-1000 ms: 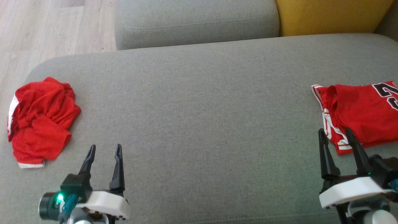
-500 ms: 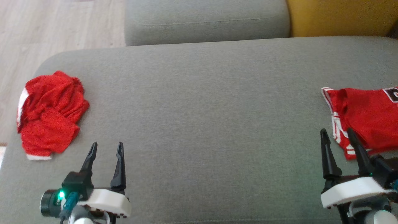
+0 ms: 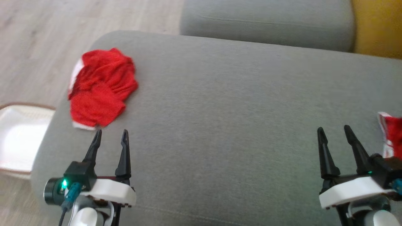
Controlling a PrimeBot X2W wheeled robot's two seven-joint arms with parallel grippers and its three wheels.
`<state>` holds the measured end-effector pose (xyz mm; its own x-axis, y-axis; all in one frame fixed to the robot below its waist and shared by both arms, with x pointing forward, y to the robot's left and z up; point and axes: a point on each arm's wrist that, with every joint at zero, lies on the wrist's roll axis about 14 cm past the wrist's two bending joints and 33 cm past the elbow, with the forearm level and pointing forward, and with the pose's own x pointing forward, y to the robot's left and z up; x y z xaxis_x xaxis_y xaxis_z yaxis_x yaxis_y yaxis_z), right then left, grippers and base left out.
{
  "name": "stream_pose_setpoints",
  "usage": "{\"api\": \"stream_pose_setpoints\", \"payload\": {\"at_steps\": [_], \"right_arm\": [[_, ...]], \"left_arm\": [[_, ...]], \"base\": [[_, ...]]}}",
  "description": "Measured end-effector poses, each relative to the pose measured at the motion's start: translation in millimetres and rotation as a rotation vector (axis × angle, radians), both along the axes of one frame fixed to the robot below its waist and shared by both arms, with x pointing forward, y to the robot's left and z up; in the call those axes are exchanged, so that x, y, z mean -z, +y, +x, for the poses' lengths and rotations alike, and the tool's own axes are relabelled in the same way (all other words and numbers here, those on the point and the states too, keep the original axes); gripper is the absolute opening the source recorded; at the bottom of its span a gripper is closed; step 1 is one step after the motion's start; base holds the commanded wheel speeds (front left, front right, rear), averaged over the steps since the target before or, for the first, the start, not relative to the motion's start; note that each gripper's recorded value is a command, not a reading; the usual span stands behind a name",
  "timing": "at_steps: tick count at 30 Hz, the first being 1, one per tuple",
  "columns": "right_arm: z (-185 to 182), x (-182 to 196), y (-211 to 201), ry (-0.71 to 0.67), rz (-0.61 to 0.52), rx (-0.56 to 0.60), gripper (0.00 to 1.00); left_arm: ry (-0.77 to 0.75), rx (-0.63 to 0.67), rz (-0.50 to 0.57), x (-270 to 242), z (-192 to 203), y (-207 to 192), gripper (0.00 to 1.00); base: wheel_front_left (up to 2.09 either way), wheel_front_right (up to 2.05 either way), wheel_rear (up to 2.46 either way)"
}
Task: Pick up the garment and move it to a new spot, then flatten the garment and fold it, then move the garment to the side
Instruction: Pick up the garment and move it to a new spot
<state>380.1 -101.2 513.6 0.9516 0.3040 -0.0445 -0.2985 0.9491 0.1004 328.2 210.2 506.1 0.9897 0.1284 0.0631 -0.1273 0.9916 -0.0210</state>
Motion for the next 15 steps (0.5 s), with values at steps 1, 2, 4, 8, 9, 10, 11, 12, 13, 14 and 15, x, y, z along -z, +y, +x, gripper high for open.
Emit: {"api": "stream_pose_setpoints", "payload": {"at_steps": [1,2,4,8,9,10,11,12,13,14,15], "right_arm": [[2,0,7,0.003,-0.002,-0.022,1.00],[3,-1,15,-0.001,0.000,-0.043,1.00],[4,-3,28,-0.004,0.001,-0.083,1.00],[6,-5,48,-0.005,0.001,-0.140,1.00],[6,-5,51,-0.005,0.000,-0.149,1.00],[6,-5,53,-0.005,0.000,-0.157,1.00],[6,-5,56,-0.003,-0.001,-0.164,1.00],[6,-5,57,-0.002,-0.004,-0.169,1.00],[6,-4,58,0.000,-0.008,-0.171,1.00],[7,-4,59,0.001,-0.010,-0.173,1.00],[7,-3,59,0.002,-0.010,-0.173,1.00]], "left_arm": [[-0.001,-0.017,-0.001,0,-4,5,1.00],[-0.002,-0.031,-0.002,-1,-7,9,1.00],[-0.006,-0.062,-0.003,-2,-14,17,1.00],[-0.018,-0.115,-0.002,-5,-25,32,1.00],[-0.020,-0.127,-0.004,-6,-27,35,1.00],[-0.021,-0.138,-0.005,-6,-29,37,1.00],[-0.022,-0.145,-0.003,-6,-30,39,1.00],[-0.021,-0.149,0.000,-6,-31,41,1.00],[-0.020,-0.151,0.000,-6,-31,41,1.00],[-0.019,-0.153,-0.001,-6,-31,41,1.00],[-0.018,-0.154,-0.003,-5,-31,41,1.00]], "base": [[0.00,0.00,0.00],[0.00,0.00,0.00],[0.00,0.00,0.00],[0.00,0.00,0.00],[0.00,0.00,0.00],[0.00,0.00,0.00],[0.00,0.00,0.00],[0.00,0.00,0.00],[0.00,0.00,0.00],[0.00,0.00,0.00],[0.00,0.00,0.00]]}}
